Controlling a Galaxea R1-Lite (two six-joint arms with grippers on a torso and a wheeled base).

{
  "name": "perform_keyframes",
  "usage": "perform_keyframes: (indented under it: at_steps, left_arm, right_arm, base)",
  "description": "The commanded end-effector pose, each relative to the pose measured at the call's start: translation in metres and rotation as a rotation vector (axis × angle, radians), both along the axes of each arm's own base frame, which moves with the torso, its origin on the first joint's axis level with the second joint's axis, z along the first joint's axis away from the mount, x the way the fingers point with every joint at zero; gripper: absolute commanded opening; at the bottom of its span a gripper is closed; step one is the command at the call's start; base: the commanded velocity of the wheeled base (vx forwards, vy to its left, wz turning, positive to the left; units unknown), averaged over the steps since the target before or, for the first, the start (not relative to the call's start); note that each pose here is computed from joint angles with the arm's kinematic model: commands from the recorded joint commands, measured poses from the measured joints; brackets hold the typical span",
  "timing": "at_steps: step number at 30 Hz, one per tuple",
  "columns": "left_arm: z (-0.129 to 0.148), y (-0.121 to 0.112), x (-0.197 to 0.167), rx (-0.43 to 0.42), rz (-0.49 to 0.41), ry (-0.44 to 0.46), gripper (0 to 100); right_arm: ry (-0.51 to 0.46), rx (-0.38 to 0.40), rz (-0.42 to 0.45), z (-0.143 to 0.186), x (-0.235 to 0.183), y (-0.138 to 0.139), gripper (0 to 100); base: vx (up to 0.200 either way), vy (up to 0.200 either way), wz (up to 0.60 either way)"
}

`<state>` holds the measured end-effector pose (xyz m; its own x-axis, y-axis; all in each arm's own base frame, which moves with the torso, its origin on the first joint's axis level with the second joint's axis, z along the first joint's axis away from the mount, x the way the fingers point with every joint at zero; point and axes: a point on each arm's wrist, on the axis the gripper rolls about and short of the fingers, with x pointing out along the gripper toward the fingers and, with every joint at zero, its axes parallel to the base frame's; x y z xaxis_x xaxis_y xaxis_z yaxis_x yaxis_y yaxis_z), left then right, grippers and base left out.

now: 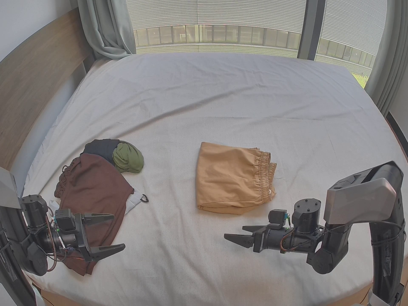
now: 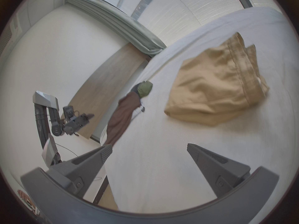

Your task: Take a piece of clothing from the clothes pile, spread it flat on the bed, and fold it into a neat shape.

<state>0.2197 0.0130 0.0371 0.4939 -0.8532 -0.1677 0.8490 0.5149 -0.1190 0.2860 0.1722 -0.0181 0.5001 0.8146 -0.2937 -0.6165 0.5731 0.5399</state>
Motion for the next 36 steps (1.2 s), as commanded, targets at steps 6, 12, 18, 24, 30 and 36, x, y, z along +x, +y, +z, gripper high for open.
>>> perform_keyframes:
  at_steps: [6,12,18,24,30,36]
  left_arm:
    - [0.000,0.000,0.000,-0.001,0.001,0.000,100]
    - [-0.001,0.000,0.001,-0.001,0.002,0.003,100]
    - [-0.001,0.000,0.001,-0.001,0.001,0.005,100]
    - [-0.002,-0.001,0.000,-0.003,-0.004,0.015,100]
    - [-0.007,-0.004,-0.003,-0.008,-0.018,0.046,100]
    - [0.011,-0.014,-0.011,-0.002,-0.064,-0.020,100]
  right_arm:
    - [-0.157,0.195,-0.087,0.047,0.058,0.004,100]
    - [-0.135,0.182,-0.184,0.029,0.101,-0.019,100]
    - [-0.084,0.170,-0.255,-0.006,0.119,-0.037,100]
    - [-0.049,0.150,-0.275,-0.029,0.120,-0.045,100]
    - [-0.090,0.167,-0.267,-0.013,0.112,-0.045,100]
    - [-0.190,0.209,-0.253,0.065,0.074,-0.053,100]
  base:
    - [0.000,0.000,0.00]
    - [0.000,0.000,0.00]
    - [0.000,0.000,0.00]
    - [0.000,0.000,0.00]
    - [0.000,0.000,0.00]
    - [0.000,0.000,0.00]
